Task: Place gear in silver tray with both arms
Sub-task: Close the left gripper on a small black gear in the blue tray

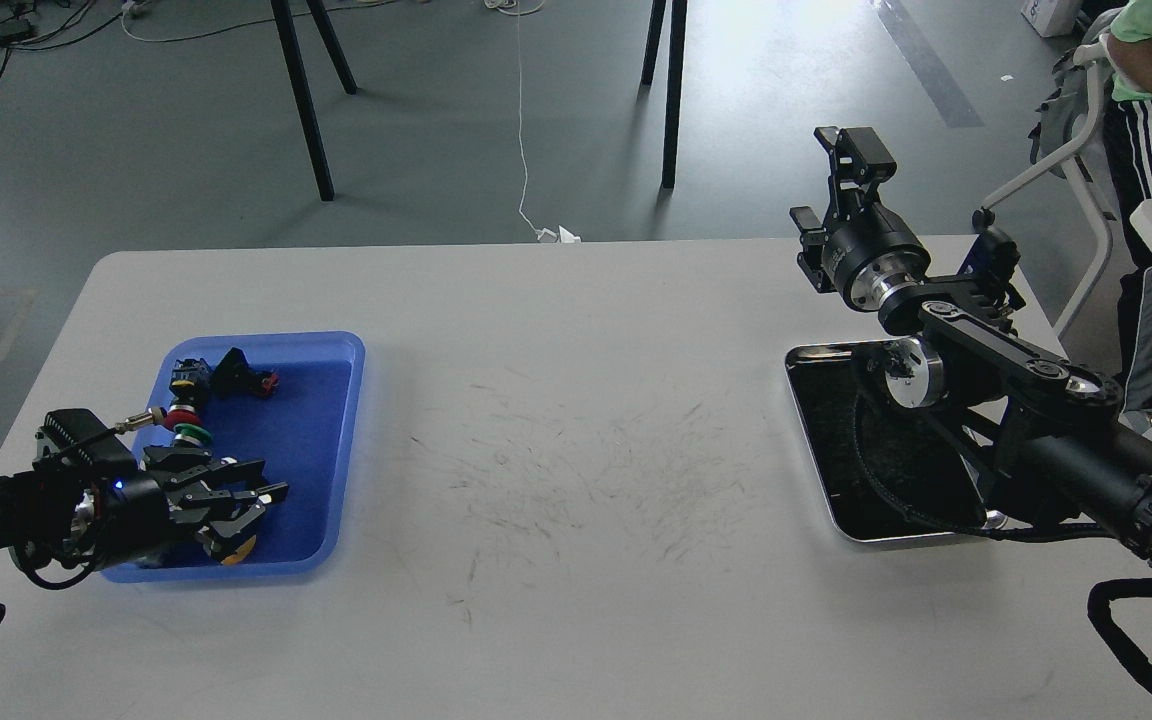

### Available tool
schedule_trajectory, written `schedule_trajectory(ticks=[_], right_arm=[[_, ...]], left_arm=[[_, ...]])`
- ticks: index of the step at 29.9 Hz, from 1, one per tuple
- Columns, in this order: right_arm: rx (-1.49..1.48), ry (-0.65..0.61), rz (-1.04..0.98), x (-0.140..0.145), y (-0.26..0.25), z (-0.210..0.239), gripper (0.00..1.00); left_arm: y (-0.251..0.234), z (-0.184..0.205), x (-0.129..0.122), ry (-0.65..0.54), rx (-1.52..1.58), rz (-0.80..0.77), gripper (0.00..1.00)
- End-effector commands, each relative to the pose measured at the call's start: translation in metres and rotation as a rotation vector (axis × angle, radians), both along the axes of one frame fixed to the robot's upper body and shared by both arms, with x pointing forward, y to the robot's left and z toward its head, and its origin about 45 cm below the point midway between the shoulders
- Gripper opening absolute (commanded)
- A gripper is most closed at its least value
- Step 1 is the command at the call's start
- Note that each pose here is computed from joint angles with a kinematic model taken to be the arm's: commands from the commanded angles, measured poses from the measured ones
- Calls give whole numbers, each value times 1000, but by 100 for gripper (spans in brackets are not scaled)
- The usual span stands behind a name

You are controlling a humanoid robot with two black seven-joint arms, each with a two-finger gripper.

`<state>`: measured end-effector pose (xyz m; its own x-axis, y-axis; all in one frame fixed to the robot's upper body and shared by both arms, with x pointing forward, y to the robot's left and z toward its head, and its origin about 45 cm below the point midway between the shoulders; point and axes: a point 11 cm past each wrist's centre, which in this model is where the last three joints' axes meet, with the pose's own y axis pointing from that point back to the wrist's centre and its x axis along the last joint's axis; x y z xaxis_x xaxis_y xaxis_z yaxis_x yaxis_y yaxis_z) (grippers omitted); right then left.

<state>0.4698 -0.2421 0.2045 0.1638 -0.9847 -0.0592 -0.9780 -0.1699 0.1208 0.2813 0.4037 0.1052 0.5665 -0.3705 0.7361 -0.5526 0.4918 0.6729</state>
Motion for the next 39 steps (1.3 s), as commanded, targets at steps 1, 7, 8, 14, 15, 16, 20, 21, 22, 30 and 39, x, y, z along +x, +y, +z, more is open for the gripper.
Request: schedule_trajectory(ticks=[1, 7, 8, 14, 15, 16, 20, 21, 22, 30, 39], right_arm=[[0, -1, 2, 0, 1, 0, 96], [-1, -1, 3, 0, 1, 0, 96], [-3, 0, 0, 0, 0, 0, 96], [-2, -2, 2, 0, 0, 0, 96], [-3, -2, 1, 0, 0, 0, 96], [-2, -2, 2, 0, 0, 0, 96], [-3, 0, 0, 0, 0, 0, 96], [-3, 0, 0, 0, 0, 0, 96], [-3, 1, 0, 0, 0, -1, 96], [-5, 0, 2, -1, 0, -1, 96], [-2, 0, 2, 0, 0, 0, 96]], left_arm=[[3, 1, -1, 6, -1, 6, 38], [2, 2, -1, 0, -8, 11, 36], [1, 3, 0, -3, -11, 11, 35], [-1, 6, 4, -14, -33, 33, 27], [-2, 6, 3, -11, -35, 31, 25], [-4, 5, 2, -8, -39, 30, 25], [-3, 4, 0, 1, -38, 32, 25], [-3, 4, 0, 3, -38, 32, 25], [-2, 4, 0, 6, -34, 32, 26], [6, 2, -3, 12, -10, 37, 33], [7, 3, -4, 12, -10, 39, 42]])
